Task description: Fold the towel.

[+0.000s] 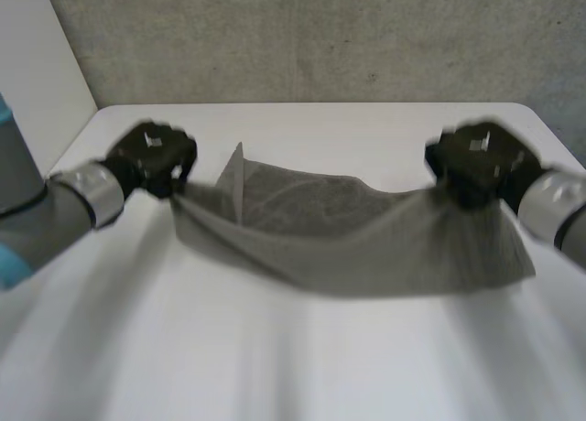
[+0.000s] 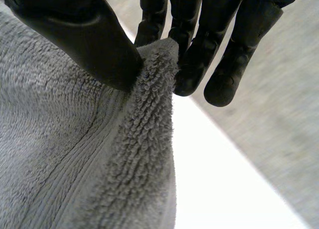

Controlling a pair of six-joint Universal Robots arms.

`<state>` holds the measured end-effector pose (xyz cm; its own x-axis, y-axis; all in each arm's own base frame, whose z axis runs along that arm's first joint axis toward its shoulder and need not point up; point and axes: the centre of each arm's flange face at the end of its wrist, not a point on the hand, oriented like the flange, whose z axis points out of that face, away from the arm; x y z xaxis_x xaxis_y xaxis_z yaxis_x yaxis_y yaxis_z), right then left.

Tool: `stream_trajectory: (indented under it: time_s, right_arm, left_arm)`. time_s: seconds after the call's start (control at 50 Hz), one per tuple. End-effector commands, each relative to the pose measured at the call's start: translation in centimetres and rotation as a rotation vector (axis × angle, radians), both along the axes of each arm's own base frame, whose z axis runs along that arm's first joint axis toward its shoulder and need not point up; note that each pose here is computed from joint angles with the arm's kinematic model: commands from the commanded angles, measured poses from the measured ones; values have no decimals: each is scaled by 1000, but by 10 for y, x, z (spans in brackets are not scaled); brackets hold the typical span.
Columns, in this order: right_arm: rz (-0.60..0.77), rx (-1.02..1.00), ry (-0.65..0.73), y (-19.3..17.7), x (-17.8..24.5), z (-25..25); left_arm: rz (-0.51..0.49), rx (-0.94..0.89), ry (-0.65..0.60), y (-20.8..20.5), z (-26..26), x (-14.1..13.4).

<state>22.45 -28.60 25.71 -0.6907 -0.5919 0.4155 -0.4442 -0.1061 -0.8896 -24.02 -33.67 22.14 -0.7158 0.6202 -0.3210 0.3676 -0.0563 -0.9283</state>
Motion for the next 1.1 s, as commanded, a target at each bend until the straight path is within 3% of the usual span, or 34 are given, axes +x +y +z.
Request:
stream_trajectory:
  time_s: [0.02,0.04,0.08,0.12,0.16,0.22,0.28,0.4,0.5,0.58,0.72,0.94,1.06,1.1]
  right_arm:
    - [-27,-311,-163,-50,15,90]
    - [-27,-312,-164,-50,15,90]
    - [-41,-503,-294,-60,18,139]
    - [-59,-580,-351,-63,14,158]
    - [-61,-625,-398,-63,12,171]
    - [-43,-621,-434,-54,13,180]
    - [-30,-513,-418,-45,14,165]
    - [85,-243,-296,-15,22,95]
    - [174,-133,-175,11,21,42]
    - [210,-87,-84,25,20,10]
    - [193,-37,73,35,2,-34]
    - [198,6,85,42,1,-47]
    - [203,19,85,45,1,-51]
    - [202,36,86,45,0,-56]
  left_arm:
    - [150,-176,228,-51,76,-7]
    - [151,-177,229,-51,77,-7]
    - [167,-221,303,-54,101,-8]
    - [189,-274,460,-53,144,-5]
    - [199,-282,537,-49,161,-1]
    - [221,-278,652,-38,182,9]
    - [251,-199,685,-30,168,16]
    - [340,-15,619,-21,105,32]
    - [461,205,538,0,15,59]
    - [466,291,521,11,-18,70]
    - [444,431,504,38,-60,75]
    - [406,357,482,35,-47,73]
    - [275,257,345,39,-36,64]
    - [184,213,259,43,-36,59]
